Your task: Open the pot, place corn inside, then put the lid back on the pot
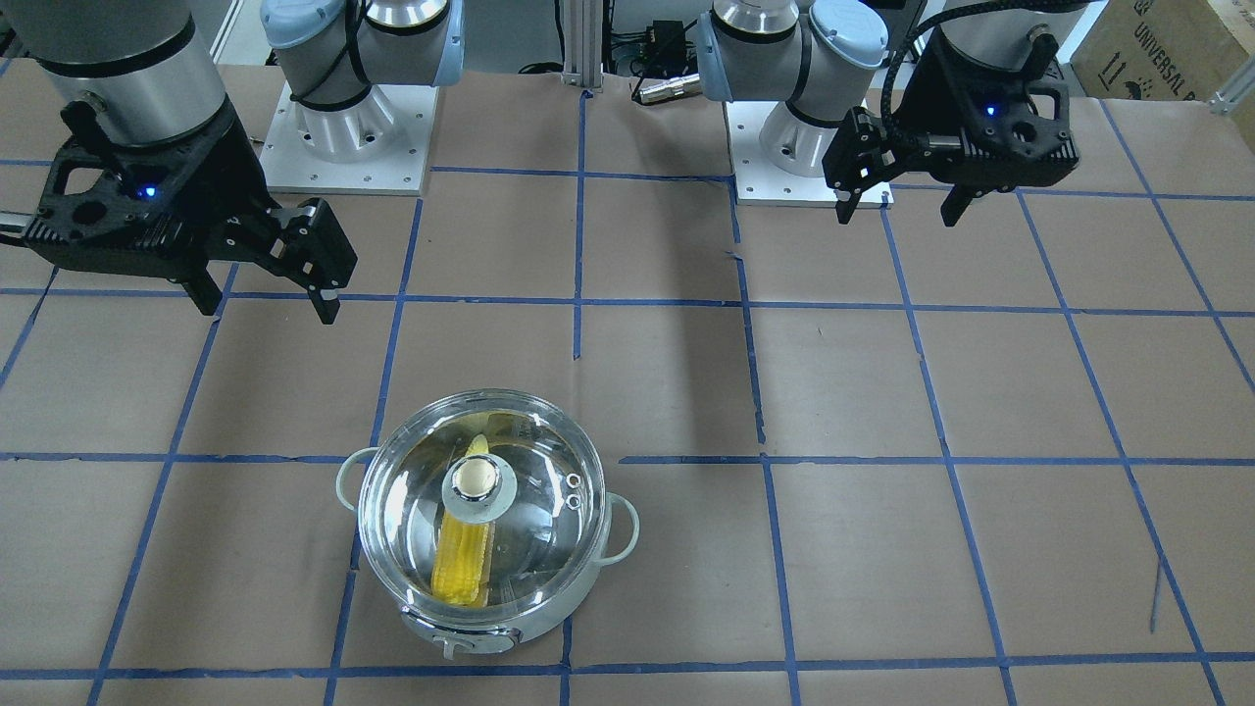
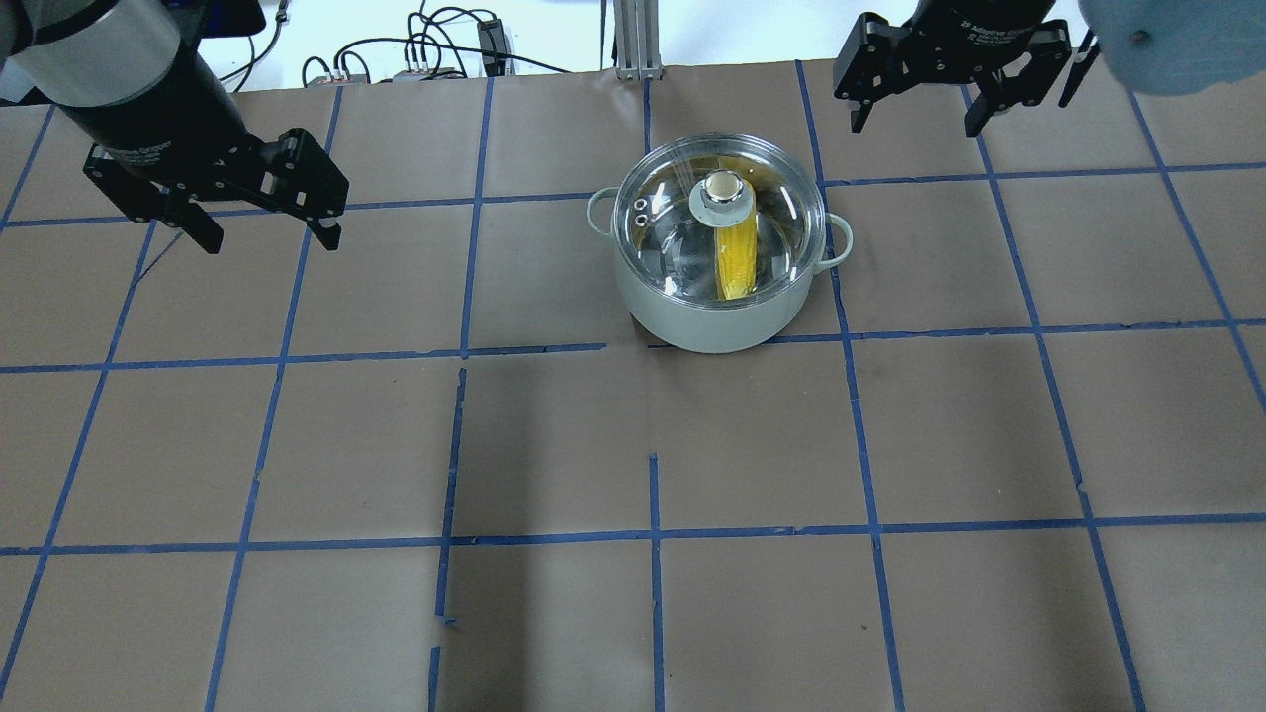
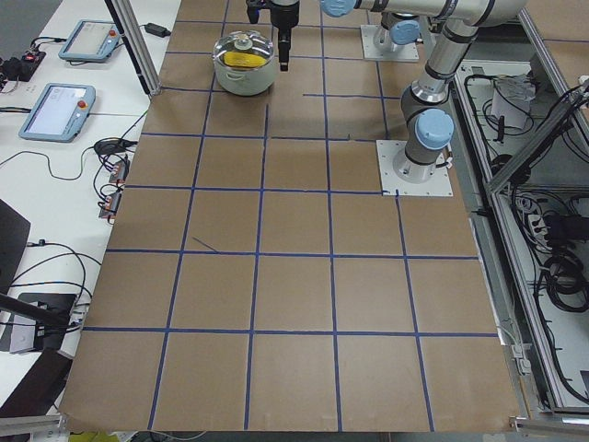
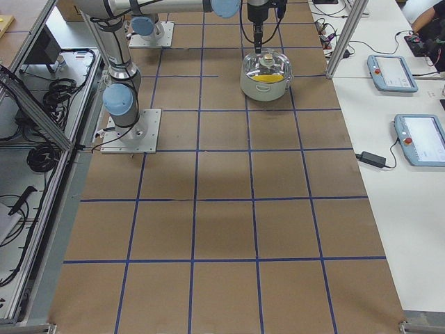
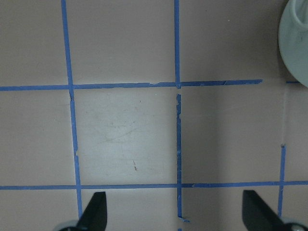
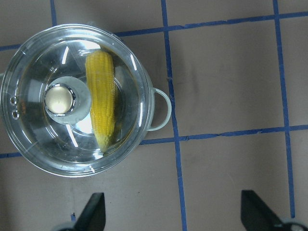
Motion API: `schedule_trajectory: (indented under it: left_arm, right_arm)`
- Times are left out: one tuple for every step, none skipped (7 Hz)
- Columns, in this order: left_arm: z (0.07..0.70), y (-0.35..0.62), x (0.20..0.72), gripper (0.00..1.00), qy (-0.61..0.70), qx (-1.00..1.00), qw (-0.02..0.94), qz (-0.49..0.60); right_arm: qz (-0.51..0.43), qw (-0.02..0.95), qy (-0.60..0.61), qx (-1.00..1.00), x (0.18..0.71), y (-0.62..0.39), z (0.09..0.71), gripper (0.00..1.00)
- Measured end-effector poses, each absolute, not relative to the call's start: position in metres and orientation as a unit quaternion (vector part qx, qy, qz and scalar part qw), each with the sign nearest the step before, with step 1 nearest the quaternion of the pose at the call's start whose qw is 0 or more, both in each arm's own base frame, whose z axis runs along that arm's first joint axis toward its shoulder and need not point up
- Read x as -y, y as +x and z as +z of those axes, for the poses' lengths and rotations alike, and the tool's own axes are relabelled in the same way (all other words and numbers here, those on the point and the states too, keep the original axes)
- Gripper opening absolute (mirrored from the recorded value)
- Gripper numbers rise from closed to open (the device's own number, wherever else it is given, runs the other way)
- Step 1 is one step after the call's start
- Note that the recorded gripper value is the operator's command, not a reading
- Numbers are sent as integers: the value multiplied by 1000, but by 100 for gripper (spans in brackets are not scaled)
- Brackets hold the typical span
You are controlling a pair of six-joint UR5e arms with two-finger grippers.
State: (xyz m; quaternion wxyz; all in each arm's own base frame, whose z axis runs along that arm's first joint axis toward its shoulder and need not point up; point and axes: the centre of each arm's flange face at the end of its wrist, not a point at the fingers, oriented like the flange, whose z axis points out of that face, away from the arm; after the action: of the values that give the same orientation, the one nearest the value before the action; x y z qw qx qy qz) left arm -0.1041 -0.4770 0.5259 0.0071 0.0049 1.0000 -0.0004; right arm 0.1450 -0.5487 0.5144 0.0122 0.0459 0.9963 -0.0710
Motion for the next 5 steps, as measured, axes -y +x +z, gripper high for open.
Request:
schedule_trajectory:
  left_arm:
    - [526,-104,477,100,4,-1000,7,0]
    - [526,-104,477,100,4,-1000,7,1]
    - [526,-104,477,100,4,-1000,7,3]
    - [526,-104,476,100,5,-1000,7,3]
    - [525,-104,477,100,4,-1000,8,4]
  right_arm:
    - [-72,11,45,-996,550,148,514,99]
    - [-73,10,42,-996,549,151,514,99]
    - [-70,9,39,-997,548,153,512,99]
    - [-58,9,36,-998,546,154,507,99]
    - [-35,8,34,-999,541,155,501,99]
